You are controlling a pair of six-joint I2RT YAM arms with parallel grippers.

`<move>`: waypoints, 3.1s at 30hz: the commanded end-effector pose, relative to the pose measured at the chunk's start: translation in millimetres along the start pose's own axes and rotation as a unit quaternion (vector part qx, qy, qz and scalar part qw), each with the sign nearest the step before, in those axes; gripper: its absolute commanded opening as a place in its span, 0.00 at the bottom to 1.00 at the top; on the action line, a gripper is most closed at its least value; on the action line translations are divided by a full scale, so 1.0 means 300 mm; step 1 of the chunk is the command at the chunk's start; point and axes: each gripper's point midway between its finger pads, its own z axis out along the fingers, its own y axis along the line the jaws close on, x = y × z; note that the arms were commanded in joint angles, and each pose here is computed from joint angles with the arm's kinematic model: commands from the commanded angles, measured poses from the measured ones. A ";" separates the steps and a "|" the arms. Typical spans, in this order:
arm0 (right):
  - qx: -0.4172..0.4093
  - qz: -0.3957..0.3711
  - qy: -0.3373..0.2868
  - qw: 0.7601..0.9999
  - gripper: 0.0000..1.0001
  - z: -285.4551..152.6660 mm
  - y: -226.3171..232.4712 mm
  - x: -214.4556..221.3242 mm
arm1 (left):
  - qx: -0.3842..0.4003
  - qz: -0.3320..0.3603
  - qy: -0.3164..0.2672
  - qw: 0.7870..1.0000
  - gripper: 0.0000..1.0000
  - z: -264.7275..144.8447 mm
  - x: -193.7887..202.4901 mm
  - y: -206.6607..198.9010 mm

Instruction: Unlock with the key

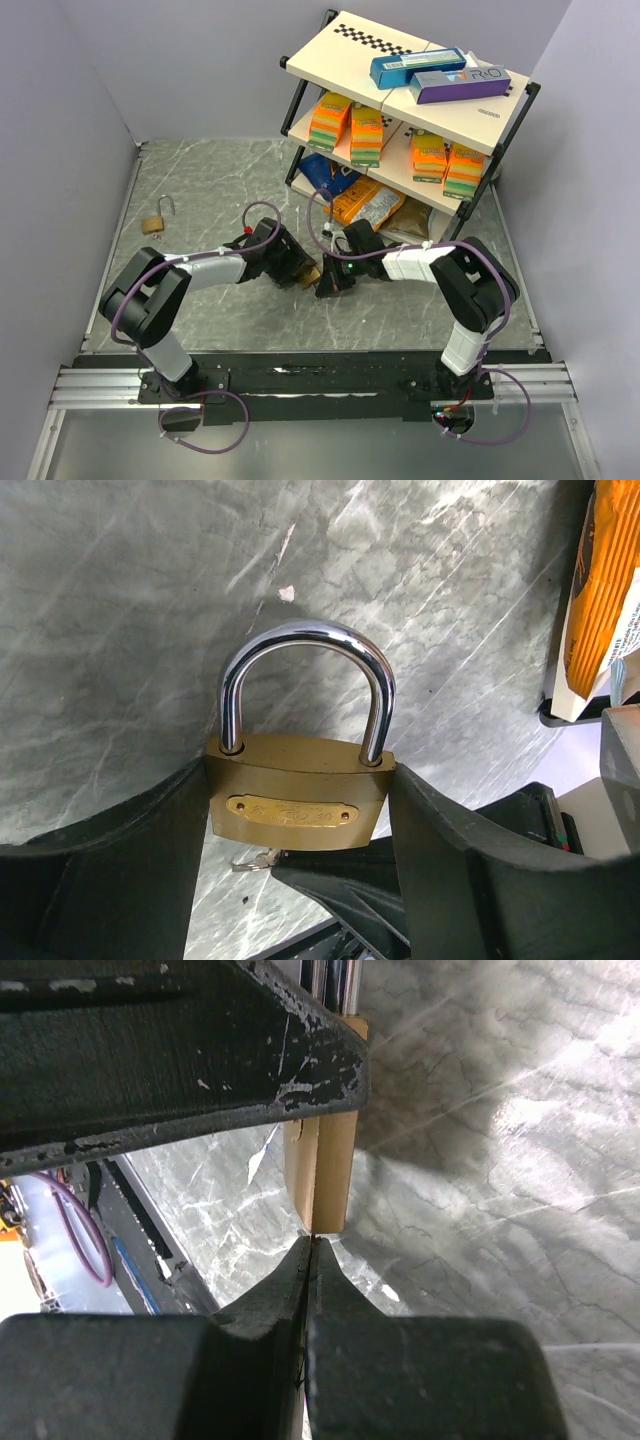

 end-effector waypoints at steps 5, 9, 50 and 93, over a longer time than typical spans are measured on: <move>-0.021 -0.022 -0.023 0.999 0.00 -0.002 0.017 -0.054 | 0.050 0.011 0.007 0.999 0.01 -0.034 0.017 -0.088; -0.021 -0.021 -0.030 0.999 0.00 -0.009 0.018 -0.061 | 0.053 0.016 0.010 0.998 0.01 -0.034 0.022 -0.095; 0.023 -0.033 -0.219 0.975 0.00 -0.154 0.059 -0.319 | 0.125 -0.009 0.082 0.989 0.01 -0.073 0.202 -0.238; -0.053 -0.005 -0.317 0.947 0.00 -0.428 0.321 -0.522 | 0.415 0.087 0.002 0.905 0.01 -0.545 0.218 -0.594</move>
